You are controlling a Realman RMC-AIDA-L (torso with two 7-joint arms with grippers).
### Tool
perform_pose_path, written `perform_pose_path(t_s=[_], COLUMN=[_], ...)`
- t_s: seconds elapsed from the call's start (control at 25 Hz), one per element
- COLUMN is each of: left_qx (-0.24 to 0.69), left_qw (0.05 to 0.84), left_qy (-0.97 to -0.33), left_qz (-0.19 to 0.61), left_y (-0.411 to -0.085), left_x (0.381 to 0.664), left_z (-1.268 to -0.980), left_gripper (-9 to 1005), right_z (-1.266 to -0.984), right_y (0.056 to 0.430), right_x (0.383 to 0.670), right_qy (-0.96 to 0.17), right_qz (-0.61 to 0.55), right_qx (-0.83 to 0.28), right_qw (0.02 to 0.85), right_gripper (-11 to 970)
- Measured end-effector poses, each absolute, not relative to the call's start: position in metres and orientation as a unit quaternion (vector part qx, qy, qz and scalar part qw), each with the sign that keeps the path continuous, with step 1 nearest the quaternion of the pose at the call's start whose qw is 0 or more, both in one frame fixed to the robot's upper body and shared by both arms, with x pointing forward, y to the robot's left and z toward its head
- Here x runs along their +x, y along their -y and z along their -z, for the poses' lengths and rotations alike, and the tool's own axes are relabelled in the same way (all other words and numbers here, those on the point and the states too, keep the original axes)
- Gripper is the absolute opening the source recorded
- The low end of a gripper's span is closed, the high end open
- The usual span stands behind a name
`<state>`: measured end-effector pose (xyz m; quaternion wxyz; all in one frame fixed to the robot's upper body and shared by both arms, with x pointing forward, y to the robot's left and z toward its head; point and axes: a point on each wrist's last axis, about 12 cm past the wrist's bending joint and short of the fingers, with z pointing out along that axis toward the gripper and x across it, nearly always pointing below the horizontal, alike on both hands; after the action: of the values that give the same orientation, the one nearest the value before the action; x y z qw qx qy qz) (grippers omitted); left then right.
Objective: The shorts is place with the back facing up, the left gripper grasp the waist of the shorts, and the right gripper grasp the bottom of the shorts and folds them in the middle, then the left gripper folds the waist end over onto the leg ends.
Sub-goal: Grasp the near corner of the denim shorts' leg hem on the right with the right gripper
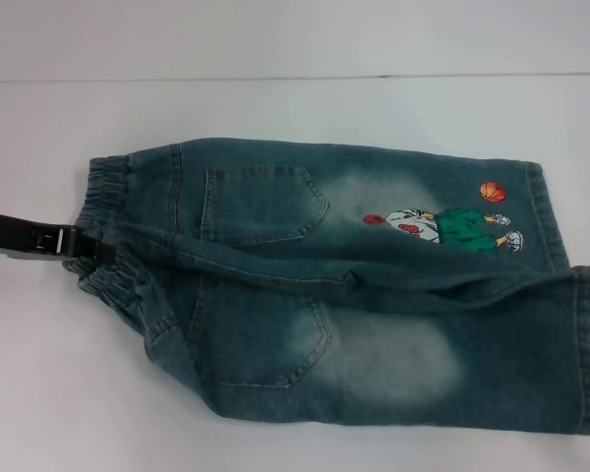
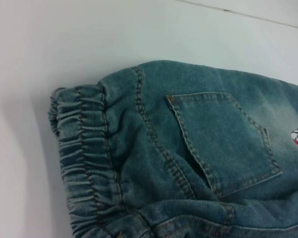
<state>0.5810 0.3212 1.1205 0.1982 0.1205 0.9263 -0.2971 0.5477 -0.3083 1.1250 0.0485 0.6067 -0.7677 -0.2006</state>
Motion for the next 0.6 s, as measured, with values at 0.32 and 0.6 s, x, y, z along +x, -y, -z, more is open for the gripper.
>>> perform_pose_path(t_s=[0.32, 0.6], left_qx=[0.121, 0.124], left_qw=[0.199, 0.197], left_qy=[-0.926, -0.927], left_qz=[0.297, 0.295], left_y=[-0.321, -0.319], left_x=[0.582, 0.582], left_z=[-1.121, -1.120], left_gripper=[36, 36], right_z=[-1.117, -1.117], right_y=[0.299, 0.291], right_x=[0.551, 0.554], right_qy=[0.764, 0.757], right_qz=[0.191, 0.195], right_qx=[0.614, 0.621], right_qw=[0.058, 0.053], right_gripper=[762, 763])
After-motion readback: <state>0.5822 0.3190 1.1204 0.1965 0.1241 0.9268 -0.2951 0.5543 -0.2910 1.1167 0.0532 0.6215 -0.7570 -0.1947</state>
